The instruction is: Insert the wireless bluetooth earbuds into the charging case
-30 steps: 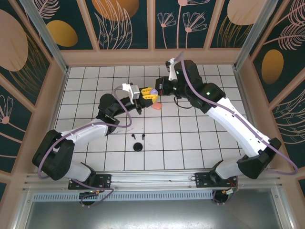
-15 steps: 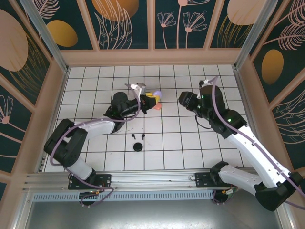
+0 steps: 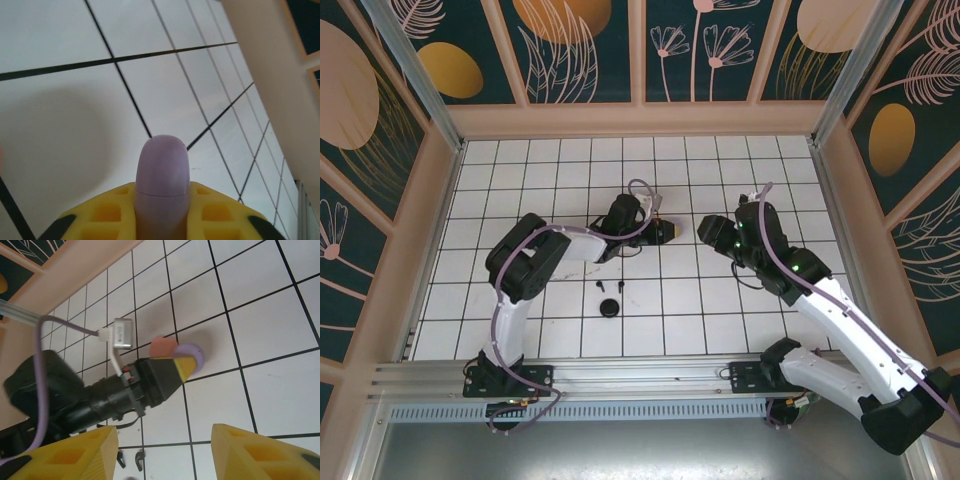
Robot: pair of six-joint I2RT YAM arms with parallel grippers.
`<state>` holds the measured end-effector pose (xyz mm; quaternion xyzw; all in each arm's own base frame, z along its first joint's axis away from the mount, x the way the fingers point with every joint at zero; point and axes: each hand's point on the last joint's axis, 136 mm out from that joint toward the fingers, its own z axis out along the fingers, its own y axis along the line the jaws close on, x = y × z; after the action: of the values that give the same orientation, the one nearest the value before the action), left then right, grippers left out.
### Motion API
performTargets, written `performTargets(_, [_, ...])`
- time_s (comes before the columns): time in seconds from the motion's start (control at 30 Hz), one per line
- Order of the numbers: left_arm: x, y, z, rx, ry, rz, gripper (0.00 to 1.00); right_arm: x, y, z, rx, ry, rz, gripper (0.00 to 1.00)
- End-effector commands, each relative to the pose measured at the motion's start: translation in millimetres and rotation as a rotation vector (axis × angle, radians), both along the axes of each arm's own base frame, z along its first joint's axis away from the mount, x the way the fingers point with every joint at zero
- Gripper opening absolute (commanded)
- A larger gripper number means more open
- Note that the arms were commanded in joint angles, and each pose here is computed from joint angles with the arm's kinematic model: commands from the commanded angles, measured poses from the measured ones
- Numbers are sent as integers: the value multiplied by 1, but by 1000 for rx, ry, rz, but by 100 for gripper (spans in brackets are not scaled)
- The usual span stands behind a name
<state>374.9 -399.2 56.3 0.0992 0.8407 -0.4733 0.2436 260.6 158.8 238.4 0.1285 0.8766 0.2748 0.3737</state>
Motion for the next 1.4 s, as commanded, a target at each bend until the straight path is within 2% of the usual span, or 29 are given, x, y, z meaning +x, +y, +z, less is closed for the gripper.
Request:
performTargets(0.0, [8, -7, -7, 8, 64, 31, 28, 1, -4, 9, 12, -31, -24, 54])
performTargets(0.13, [8, -4, -19, 47, 91, 49, 49, 1, -4, 17, 7, -47, -16, 57])
performTargets(0.27, [8, 4, -21, 101, 82, 67, 61, 2, -3, 22, -2, -57, -4, 59])
performTargets(0.5, [13, 14, 18, 146, -10, 93, 66, 1, -3, 20, -12, -44, 5, 60])
performTargets(0.7, [15, 30, 104, 121, -193, 136, 67, -6, 5, -3, -2, 8, 29, 60])
performTargets(0.8, [16, 50, 146, 144, -307, 203, 68, -11, 17, -22, -8, 52, 59, 60])
performTargets(0.83, [13, 60, 171, 138, -364, 231, 69, -14, 24, -30, -14, 68, 75, 60])
performTargets(0.97, [9, 100, 213, 172, -497, 357, 73, -31, 60, -64, -55, 142, 142, 61])
performTargets(1.1, [3, 141, 234, 210, -580, 480, 81, -48, 95, -94, -105, 209, 197, 62])
performTargets(1.23, [-1, 184, 241, 238, -626, 602, 99, -62, 123, -116, -162, 263, 231, 64])
performTargets(1.37, [-1, 223, 243, 219, -635, 712, 99, -74, 149, -133, -217, 325, 257, 65])
